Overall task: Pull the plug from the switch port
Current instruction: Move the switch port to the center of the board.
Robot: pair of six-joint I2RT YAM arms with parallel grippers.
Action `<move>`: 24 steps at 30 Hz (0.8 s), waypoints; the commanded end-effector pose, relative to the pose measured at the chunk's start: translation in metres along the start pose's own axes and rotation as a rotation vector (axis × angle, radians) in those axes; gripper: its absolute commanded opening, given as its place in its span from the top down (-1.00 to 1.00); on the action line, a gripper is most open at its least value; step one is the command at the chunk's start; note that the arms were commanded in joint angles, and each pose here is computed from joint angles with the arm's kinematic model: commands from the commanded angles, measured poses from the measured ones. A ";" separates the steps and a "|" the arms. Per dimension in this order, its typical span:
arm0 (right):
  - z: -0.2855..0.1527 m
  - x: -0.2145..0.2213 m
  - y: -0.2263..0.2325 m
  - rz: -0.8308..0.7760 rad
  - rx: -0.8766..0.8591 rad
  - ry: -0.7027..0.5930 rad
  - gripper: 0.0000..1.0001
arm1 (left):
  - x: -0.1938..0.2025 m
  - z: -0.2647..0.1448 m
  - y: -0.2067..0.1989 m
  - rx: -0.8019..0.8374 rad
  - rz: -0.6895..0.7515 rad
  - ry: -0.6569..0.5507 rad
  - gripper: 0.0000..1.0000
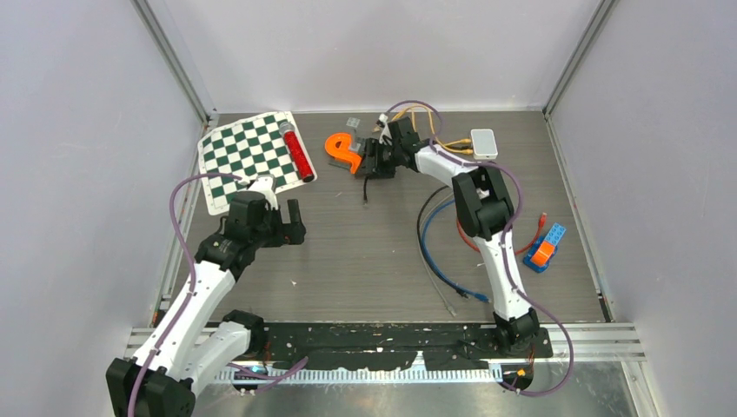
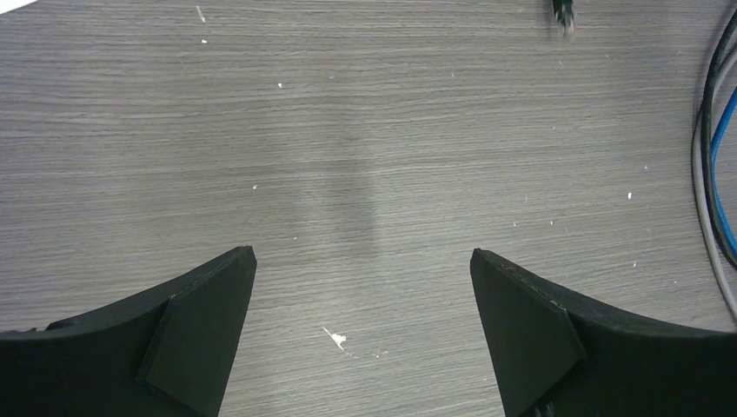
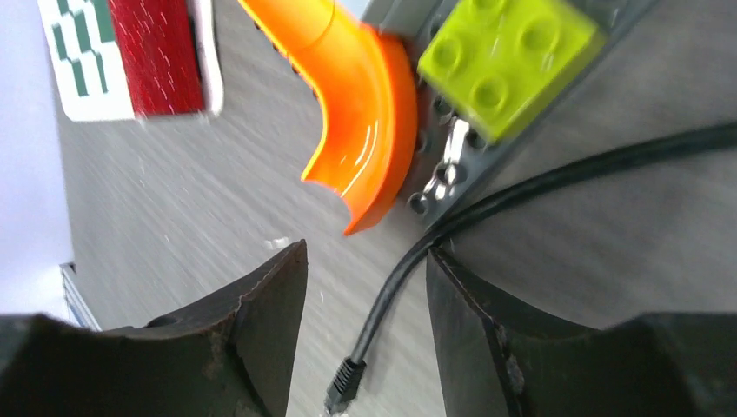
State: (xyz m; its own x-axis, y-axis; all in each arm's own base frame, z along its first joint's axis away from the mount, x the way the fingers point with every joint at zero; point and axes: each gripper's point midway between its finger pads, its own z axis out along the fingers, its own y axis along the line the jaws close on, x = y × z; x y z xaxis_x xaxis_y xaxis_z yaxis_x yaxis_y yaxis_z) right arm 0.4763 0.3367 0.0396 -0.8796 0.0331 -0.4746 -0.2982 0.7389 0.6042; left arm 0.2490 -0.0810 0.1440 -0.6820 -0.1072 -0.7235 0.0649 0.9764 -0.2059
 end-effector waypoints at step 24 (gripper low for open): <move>-0.197 -0.033 -0.025 0.026 0.230 -0.309 -0.82 | -0.016 -0.002 -0.022 0.103 -0.023 -0.038 -0.98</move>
State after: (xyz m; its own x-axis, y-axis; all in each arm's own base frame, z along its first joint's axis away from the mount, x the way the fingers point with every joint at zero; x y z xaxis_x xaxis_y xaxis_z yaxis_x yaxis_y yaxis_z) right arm 0.4475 0.2497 0.1466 -0.8089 0.1576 -0.5665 -0.2816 0.7419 0.6085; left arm 0.2467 -0.0908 0.1434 -0.6979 -0.1211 -0.7059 0.0875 0.9638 -0.2518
